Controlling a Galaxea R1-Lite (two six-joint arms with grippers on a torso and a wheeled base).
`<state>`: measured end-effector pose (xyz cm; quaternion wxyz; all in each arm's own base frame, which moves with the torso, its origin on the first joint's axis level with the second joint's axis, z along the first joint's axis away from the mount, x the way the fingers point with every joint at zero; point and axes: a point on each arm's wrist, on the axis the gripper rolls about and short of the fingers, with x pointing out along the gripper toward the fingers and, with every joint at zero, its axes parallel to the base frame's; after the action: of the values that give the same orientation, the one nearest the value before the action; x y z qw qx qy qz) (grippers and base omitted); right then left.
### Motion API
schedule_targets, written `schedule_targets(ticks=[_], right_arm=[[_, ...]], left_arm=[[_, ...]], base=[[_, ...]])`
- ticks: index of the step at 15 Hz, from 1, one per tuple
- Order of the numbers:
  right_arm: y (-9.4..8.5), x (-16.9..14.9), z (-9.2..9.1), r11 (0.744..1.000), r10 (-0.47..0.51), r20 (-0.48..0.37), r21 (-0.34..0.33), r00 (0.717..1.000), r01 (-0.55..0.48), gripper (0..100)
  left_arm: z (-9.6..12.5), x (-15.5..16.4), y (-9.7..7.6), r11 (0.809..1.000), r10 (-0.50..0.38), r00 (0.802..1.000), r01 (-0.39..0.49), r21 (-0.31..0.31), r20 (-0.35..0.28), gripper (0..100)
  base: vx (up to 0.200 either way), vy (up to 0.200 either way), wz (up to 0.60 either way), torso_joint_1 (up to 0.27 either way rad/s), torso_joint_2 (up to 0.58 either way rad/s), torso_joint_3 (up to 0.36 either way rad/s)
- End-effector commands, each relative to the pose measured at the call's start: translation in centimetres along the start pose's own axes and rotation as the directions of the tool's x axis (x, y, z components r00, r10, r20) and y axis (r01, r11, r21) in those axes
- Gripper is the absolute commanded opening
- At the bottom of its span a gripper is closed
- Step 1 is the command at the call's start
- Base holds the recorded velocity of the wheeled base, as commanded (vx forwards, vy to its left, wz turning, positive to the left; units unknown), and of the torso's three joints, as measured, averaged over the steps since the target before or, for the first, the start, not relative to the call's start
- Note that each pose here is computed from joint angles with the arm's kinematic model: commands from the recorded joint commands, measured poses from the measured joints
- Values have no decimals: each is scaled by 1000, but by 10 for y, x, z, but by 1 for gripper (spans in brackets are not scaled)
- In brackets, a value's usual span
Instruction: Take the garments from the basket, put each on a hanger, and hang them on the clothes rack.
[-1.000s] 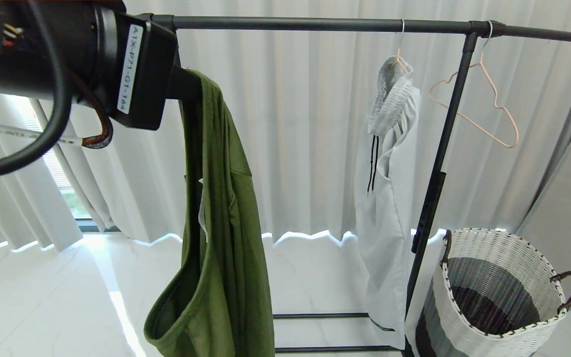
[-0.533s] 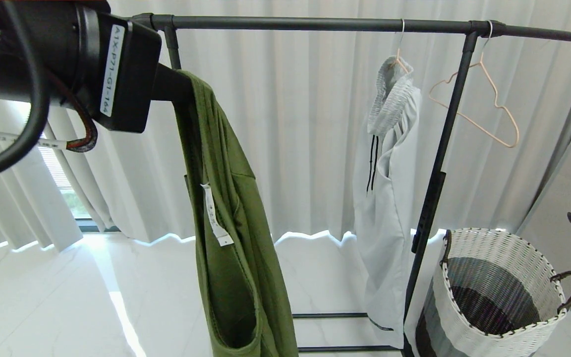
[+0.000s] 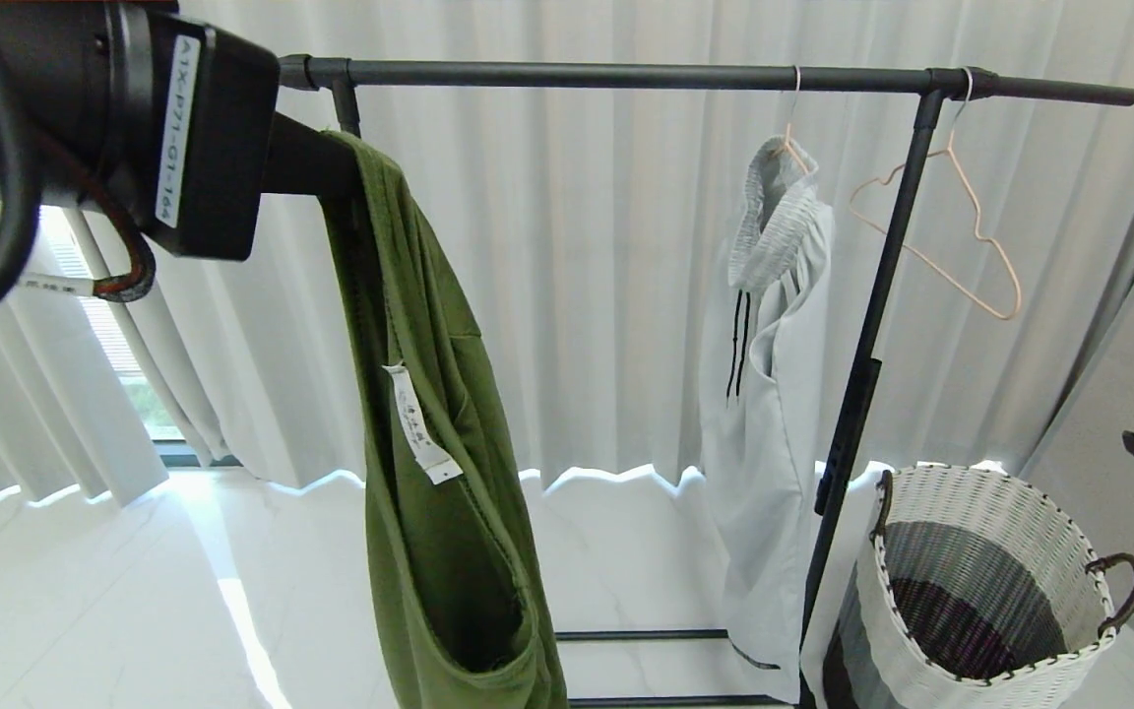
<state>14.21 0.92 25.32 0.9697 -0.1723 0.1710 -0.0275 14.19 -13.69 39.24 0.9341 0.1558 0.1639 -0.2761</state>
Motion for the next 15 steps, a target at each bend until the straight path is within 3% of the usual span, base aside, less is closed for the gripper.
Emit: schedule_targets(ticks=[1,15], right_arm=[[0,1,0,1000,1,-5,4,1000,-1,100],[1,1,-2,998,18,-1,68,1000,-18,100]], left_arm=[[0,-2,1,1000,1,1000,-1,-2,5,0],[-1,-9,2,1000,4,1000,-4,4,15,0]], base=[[0,0,0,105,-417,-310],[0,0,0,169,-476,-307]])
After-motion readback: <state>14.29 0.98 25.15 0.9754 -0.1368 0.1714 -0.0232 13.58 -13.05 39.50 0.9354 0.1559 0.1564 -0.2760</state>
